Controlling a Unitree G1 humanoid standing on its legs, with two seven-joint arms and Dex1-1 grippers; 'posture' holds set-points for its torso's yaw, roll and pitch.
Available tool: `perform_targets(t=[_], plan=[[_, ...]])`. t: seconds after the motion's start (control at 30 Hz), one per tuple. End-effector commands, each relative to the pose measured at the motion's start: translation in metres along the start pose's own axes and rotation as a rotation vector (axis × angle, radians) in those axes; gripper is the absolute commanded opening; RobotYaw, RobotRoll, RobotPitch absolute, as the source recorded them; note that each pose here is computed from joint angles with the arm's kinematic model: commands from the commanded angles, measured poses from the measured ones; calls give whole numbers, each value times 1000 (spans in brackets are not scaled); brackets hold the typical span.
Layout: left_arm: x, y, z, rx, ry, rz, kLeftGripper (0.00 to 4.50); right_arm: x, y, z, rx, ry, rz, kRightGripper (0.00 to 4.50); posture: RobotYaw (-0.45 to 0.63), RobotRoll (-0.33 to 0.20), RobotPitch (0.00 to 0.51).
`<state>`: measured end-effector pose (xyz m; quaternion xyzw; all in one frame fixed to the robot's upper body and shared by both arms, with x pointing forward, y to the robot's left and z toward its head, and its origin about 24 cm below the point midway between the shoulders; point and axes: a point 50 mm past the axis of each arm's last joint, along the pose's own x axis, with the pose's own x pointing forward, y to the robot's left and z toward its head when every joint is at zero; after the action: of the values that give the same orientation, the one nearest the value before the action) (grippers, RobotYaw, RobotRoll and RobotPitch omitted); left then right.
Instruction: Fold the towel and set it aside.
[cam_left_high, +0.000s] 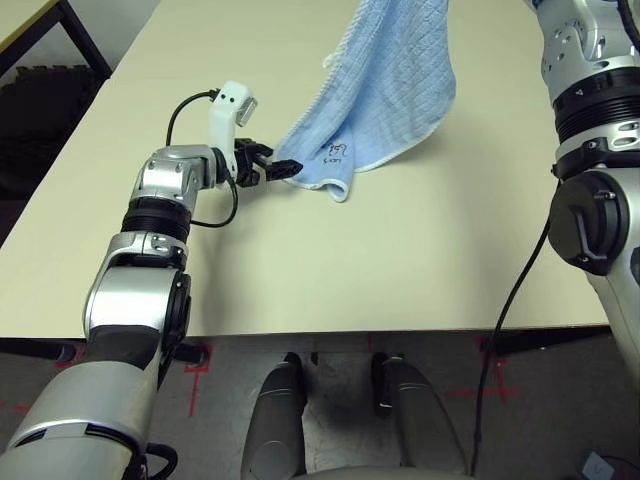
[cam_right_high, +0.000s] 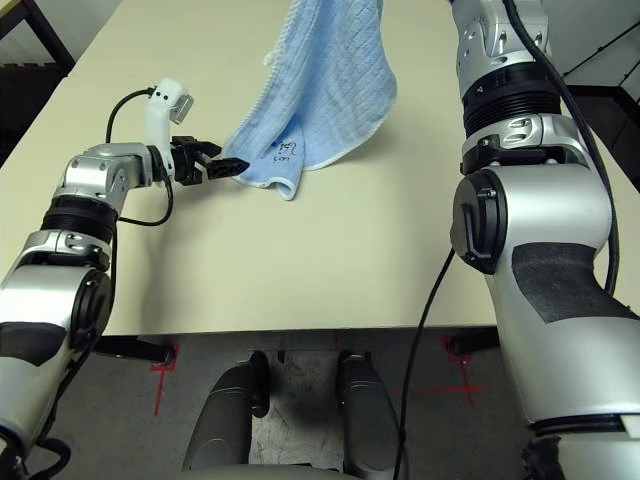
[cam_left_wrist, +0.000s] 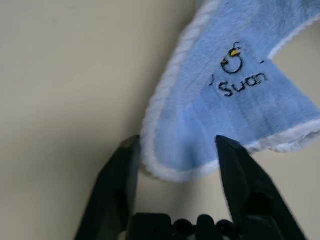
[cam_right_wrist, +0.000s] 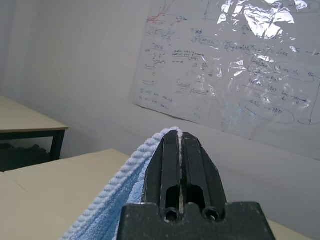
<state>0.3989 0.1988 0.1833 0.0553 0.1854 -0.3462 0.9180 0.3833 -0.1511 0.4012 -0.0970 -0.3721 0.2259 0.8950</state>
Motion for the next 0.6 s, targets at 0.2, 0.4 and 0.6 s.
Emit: perform_targets(t=[0.2, 0.4, 0.6], plan=[[-2, 6, -5, 1, 43, 19, 39, -1, -3, 4, -3, -14, -5, 0, -17, 0, 193], [-13, 13, 14, 8, -29, 75, 39, -10, -11, -6, 6, 25, -34, 0, -11, 0, 194], [-60, 36, 58, 101, -160, 267, 39, -59, -39, -44, 52, 177, -115, 0, -5, 0, 195]])
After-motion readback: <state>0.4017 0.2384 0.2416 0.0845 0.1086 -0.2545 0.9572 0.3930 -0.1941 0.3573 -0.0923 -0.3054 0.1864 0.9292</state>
